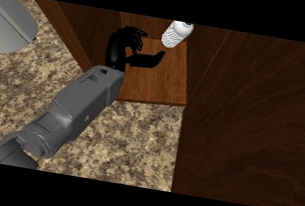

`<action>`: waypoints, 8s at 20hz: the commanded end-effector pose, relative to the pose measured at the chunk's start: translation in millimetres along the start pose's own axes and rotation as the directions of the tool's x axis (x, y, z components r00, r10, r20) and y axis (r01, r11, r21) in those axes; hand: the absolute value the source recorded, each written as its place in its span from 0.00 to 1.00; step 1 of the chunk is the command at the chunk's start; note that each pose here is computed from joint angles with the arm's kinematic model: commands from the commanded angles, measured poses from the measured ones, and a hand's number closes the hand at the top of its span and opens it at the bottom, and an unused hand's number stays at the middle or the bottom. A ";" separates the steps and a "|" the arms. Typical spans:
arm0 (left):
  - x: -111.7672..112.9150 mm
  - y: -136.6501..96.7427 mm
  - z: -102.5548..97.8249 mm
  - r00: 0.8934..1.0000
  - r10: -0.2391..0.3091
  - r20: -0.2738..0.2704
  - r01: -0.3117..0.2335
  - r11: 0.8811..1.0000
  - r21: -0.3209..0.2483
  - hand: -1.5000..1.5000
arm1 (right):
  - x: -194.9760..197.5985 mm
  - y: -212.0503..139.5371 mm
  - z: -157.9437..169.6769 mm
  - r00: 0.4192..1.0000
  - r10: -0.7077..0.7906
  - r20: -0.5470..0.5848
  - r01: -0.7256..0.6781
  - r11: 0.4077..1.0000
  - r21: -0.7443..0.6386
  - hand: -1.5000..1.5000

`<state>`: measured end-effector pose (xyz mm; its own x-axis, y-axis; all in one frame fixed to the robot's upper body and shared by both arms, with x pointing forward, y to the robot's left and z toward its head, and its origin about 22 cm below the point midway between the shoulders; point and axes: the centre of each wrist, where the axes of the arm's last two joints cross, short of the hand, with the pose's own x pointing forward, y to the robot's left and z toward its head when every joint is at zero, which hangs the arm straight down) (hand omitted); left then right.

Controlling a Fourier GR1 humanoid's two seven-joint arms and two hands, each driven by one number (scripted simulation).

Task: Pick up the bottled water, place it into the cabinet and close the cabinet

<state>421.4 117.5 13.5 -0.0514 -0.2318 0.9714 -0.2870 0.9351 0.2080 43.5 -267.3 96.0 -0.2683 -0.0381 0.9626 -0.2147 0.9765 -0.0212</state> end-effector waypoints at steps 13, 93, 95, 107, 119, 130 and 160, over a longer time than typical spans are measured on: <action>29.8 3.2 -23.1 0.986 -0.103 0.130 0.106 0.994 -0.012 0.00 | 8.9 -1.4 2.7 0.997 -0.064 0.036 0.062 0.997 0.039 0.00; 1.6 234.6 205.3 0.770 0.635 0.060 -0.582 0.739 -0.340 0.00 | 61.0 74.6 -20.1 0.993 -0.095 -0.068 0.113 0.648 0.753 1.00; -0.3 234.8 214.4 0.760 0.647 0.054 -0.592 0.724 -0.354 0.00 | 54.6 80.6 -19.3 0.984 -0.154 -0.090 0.172 0.676 0.717 1.00; 4.2 266.9 203.5 0.763 0.645 0.041 -0.568 0.700 -0.433 0.00 | 35.7 90.5 -26.6 0.968 -0.228 -0.107 0.236 0.670 0.704 1.00; 11.3 278.1 195.4 0.776 0.630 0.015 -0.536 0.673 -0.510 0.00 | 24.1 83.5 -51.8 0.998 -0.053 -0.035 0.061 0.630 0.774 1.00; 13.4 287.2 187.4 0.782 0.622 0.022 -0.523 0.676 -0.519 0.00 | 27.5 82.4 -73.2 0.998 0.036 0.043 -0.056 0.558 0.828 1.00; 10.4 301.0 176.8 0.767 0.641 0.028 -0.539 0.667 -0.513 0.00 | 2.5 103.3 -160.5 0.997 -0.028 -0.070 0.073 0.580 0.811 1.00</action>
<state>166.6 349.5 68.6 -0.2611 0.4034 0.8770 0.3337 0.8902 -0.3101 153.7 -151.3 133.4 -0.1877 -0.0929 0.9778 -0.9345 0.3234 -0.1487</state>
